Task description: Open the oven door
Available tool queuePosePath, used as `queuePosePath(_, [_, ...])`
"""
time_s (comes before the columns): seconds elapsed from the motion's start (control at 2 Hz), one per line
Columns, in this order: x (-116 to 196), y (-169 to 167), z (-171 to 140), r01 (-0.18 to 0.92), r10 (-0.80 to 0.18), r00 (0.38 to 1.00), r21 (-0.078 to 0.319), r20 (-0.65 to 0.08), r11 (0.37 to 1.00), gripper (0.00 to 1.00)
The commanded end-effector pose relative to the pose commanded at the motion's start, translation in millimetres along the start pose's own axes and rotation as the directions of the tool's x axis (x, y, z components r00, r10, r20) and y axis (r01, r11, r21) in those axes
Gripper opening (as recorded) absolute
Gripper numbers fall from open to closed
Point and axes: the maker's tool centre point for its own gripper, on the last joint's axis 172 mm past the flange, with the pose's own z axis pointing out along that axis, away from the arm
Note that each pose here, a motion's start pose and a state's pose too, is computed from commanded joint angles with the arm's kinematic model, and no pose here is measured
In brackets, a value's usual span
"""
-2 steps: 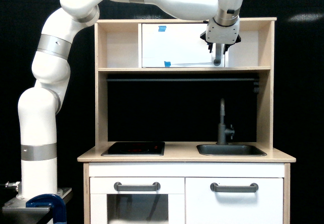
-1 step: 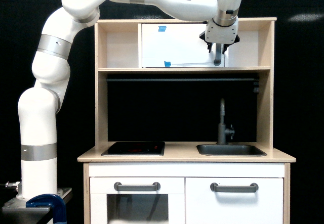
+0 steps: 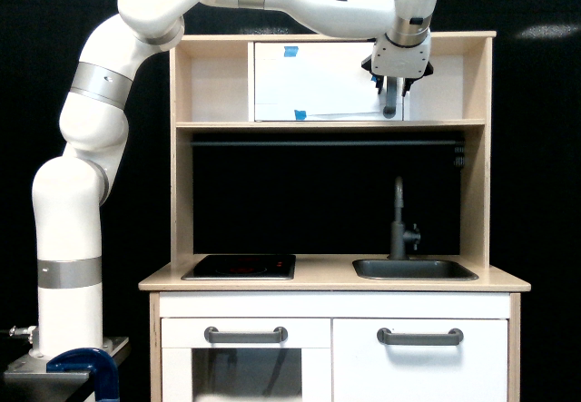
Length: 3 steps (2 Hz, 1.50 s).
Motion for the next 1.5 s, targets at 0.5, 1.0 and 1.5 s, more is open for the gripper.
queuePosePath(0.5, [3.2, -3.4, 2.6, 0.000, 0.000, 1.000, 0.000, 0.000, 1.000, 0.00])
queuePosePath(1.0, [1.8, -3.3, 0.0, 0.000, 0.000, 1.000, 0.000, 0.000, 1.000, 0.00])
queuePosePath(1.5, [-1.8, -4.9, -10.7, 0.000, 0.000, 1.000, 0.000, 0.000, 1.000, 0.00])
